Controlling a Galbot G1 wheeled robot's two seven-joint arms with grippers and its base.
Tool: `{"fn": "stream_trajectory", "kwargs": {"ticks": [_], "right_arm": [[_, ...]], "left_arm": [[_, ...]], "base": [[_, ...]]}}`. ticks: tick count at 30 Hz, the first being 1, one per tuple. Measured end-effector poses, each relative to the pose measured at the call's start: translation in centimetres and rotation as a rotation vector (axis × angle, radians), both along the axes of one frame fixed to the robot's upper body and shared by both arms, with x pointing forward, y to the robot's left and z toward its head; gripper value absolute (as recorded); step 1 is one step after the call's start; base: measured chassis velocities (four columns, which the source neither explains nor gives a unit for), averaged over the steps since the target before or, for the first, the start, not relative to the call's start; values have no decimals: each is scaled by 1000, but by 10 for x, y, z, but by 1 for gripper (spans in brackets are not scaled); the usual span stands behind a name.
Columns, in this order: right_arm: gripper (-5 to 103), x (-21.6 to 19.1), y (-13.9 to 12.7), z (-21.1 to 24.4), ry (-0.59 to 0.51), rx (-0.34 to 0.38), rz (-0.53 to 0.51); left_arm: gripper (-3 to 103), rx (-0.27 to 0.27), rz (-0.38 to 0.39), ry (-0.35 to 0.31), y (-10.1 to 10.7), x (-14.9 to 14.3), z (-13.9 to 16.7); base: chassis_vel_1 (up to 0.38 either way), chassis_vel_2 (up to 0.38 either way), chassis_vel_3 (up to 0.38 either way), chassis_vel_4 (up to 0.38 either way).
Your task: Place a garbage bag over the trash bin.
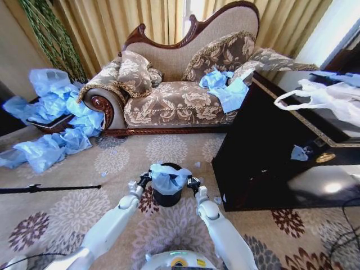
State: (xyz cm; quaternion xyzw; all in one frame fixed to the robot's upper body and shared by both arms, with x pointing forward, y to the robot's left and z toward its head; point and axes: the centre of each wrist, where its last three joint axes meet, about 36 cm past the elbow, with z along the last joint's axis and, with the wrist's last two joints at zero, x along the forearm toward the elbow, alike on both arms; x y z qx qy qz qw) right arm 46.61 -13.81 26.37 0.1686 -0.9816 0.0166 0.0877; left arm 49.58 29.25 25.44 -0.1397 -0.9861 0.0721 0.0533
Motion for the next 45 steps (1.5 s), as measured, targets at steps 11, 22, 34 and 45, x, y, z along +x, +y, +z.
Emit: {"fn": "stream_trajectory", "kwargs": {"ticks": [11, 22, 34, 45], "right_arm": [[0, 15, -14, 15, 1, 51, 59], [0, 53, -2, -20, 86, 136, -9], [0, 66, -12, -51, 22, 144, 11], [0, 94, -5, -39, -82, 174, 60]], "left_arm": [[0, 82, -137, 67, 48, 5, 23], [0, -4, -87, 263, 28, 6, 5], [0, 29, -132, 286, 11, -10, -15], [0, -73, -92, 222, 13, 9, 5]], "base": [[0, 0, 0, 0], [0, 0, 0, 0], [0, 0, 0, 0], [0, 0, 0, 0]]}}
